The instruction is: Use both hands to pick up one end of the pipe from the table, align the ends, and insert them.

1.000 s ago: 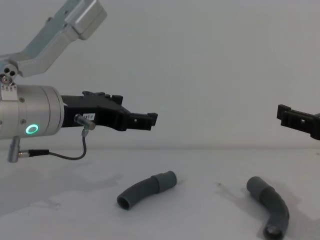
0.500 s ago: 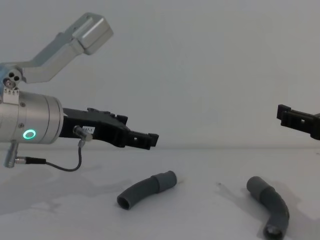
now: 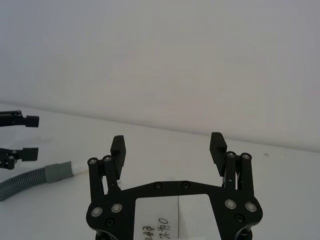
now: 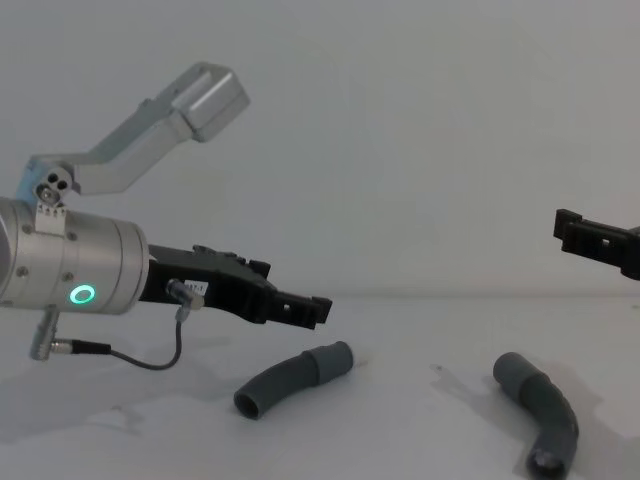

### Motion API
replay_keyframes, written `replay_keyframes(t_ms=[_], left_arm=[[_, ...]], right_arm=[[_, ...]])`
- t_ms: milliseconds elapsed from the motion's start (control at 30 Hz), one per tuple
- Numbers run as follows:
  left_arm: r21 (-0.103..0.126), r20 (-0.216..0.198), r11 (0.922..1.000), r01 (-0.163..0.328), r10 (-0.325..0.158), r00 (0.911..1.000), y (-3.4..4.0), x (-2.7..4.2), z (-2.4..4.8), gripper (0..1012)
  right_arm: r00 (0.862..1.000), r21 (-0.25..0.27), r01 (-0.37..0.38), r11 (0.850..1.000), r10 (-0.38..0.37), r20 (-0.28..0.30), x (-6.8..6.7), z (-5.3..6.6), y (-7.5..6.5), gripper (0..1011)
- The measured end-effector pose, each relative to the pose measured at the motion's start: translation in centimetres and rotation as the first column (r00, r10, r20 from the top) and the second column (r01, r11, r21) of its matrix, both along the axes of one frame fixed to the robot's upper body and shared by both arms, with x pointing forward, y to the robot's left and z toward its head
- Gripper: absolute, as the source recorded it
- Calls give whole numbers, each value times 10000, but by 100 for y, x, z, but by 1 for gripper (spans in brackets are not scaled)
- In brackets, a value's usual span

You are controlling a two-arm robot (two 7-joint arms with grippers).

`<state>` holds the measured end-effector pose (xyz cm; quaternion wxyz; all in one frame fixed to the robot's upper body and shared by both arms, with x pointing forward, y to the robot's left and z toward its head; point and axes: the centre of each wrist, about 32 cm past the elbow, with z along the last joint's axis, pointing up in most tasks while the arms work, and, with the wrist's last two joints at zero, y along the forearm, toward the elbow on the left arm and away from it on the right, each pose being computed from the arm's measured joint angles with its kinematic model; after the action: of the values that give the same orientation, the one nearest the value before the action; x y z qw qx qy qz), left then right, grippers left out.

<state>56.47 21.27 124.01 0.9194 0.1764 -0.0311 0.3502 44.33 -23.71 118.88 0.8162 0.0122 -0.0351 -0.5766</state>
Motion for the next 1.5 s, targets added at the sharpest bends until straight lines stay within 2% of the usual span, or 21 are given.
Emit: replay_keyframes(t_ms=[300,667,1500], left_arm=[[159,-292,9999,33,-29,9996,-53,14,-92,1001],[334,-498,9994,75,-58,9987,-81,30,-166,1001],[588,-863,9980,242,-190,9961,-150,71,-216,1001]], right_arm=[[10000,0,0,10000,0,0,0,0,0,1001],[10000,0,0,10000,0,-1,0,0,0,1001],[10000,0,0,10000,0,0,0,0,0,1001]])
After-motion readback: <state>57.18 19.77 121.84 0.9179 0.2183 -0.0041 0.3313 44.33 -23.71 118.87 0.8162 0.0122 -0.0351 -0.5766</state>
